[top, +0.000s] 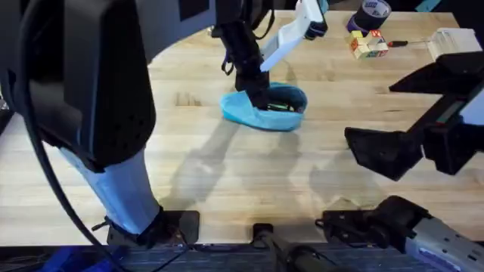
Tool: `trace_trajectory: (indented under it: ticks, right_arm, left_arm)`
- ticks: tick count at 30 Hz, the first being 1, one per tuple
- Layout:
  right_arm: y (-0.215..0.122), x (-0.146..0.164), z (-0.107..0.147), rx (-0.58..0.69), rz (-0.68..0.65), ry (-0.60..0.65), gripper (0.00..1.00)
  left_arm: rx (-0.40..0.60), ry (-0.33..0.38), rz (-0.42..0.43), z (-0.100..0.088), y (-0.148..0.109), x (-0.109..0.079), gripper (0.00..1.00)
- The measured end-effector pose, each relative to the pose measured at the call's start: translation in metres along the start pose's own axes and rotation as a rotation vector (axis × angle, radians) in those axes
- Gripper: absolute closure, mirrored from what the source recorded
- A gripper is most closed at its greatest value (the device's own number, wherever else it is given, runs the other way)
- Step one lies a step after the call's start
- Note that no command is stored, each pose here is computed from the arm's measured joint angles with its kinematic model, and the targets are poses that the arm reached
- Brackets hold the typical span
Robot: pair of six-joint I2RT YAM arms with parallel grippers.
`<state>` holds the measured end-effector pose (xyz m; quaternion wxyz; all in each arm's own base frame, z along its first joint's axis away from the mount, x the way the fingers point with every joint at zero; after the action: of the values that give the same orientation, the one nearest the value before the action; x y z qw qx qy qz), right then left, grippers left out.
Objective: Unzip the bag, pick up the pens from the table one at a time and place them inside, then zip the bag closed.
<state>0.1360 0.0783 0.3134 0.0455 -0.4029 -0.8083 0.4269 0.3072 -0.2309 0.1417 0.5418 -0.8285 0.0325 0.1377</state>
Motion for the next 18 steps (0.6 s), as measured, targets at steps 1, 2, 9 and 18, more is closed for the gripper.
trace_trajectory:
  ticks: [1, 2, 9, 18]
  right_arm:
    - [0.0, -0.001, 0.0, 0.002, 0.006, 0.0, 0.005]
    - [0.0, -0.001, 0.001, 0.004, 0.011, 0.0, 0.005]
    - [0.0, -0.003, 0.003, 0.018, 0.023, -0.001, 0.005]
    - [0.005, -0.003, 0.002, 0.039, 0.017, -0.003, 0.005]
  left_arm:
    - [-0.003, -0.004, -0.001, 0.001, -0.001, 0.001, 0.944]
    - [-0.005, -0.006, -0.002, 0.002, -0.001, 0.002, 0.851]
    - [0.029, 0.024, 0.036, 0.008, -0.003, -0.006, 0.013]
    - [0.078, 0.063, 0.067, 0.006, -0.028, -0.019, 0.005]
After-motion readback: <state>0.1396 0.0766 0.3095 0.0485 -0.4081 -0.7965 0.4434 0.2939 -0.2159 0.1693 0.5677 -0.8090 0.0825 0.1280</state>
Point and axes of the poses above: each hand's point on the last joint's axis, 136 mm out from that joint toward the fingers, its own y axis out along the fingers, its own x axis along the line the jaws close on, z = x × y, the point moved 5 cm from there along -y, back along the fingers, and after that the axes turned 8 degrees about -y, right-handed, at the moved point
